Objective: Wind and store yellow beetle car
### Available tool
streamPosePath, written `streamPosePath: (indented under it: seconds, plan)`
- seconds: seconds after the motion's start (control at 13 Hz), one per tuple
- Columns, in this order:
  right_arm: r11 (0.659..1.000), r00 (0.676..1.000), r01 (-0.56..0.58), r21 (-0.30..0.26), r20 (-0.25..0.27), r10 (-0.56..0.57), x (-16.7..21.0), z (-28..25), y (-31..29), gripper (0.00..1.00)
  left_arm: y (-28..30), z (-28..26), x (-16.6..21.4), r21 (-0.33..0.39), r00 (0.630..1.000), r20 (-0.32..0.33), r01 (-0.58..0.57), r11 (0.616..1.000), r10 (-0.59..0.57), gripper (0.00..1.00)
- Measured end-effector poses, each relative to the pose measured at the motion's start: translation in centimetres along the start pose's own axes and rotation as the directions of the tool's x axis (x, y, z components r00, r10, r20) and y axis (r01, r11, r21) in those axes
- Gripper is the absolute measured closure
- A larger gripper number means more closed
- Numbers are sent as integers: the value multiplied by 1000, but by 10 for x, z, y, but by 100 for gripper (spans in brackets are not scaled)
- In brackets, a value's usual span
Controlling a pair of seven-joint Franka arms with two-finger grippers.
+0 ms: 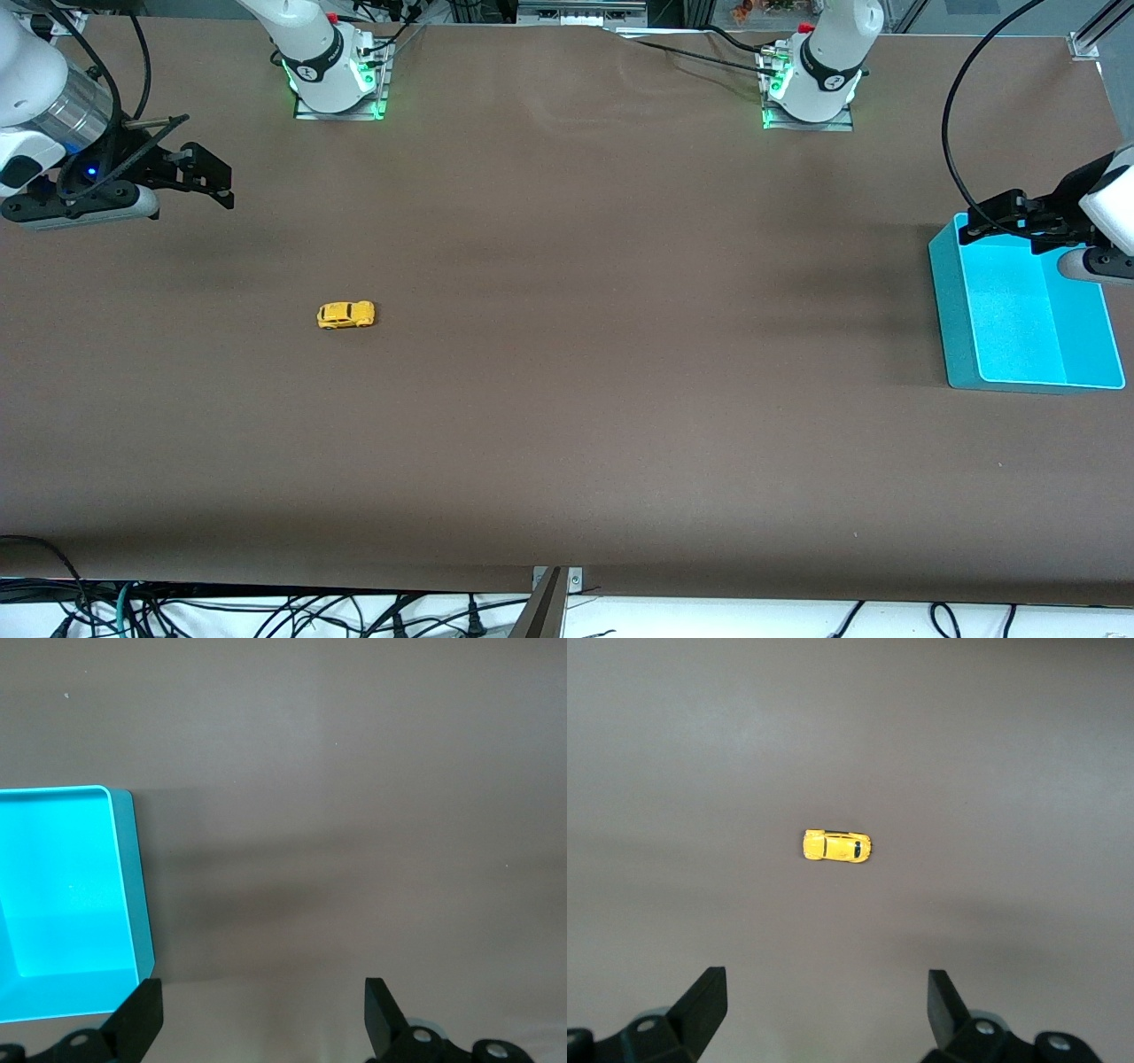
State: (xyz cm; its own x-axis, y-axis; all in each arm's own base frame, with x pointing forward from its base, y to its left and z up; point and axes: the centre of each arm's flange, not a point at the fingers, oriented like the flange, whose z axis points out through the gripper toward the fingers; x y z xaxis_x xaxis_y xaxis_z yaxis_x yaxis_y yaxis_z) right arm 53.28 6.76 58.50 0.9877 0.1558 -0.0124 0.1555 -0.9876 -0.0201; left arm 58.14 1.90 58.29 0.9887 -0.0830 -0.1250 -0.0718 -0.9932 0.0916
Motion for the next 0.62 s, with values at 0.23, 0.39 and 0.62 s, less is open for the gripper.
streamPosePath:
  seconds: [0.23,0.39,0.62]
  plan:
    - [1000,1000,0,0,0,0,0,0,0,0,0,0,0,0,1000,0,0,1000,0,0]
    - [1000,1000,0,0,0,0,0,0,0,0,0,0,0,0,1000,0,0,1000,0,0]
    - [1000,1000,0,0,0,0,0,0,0,0,1,0,0,0,1000,0,-15,1000,15,0]
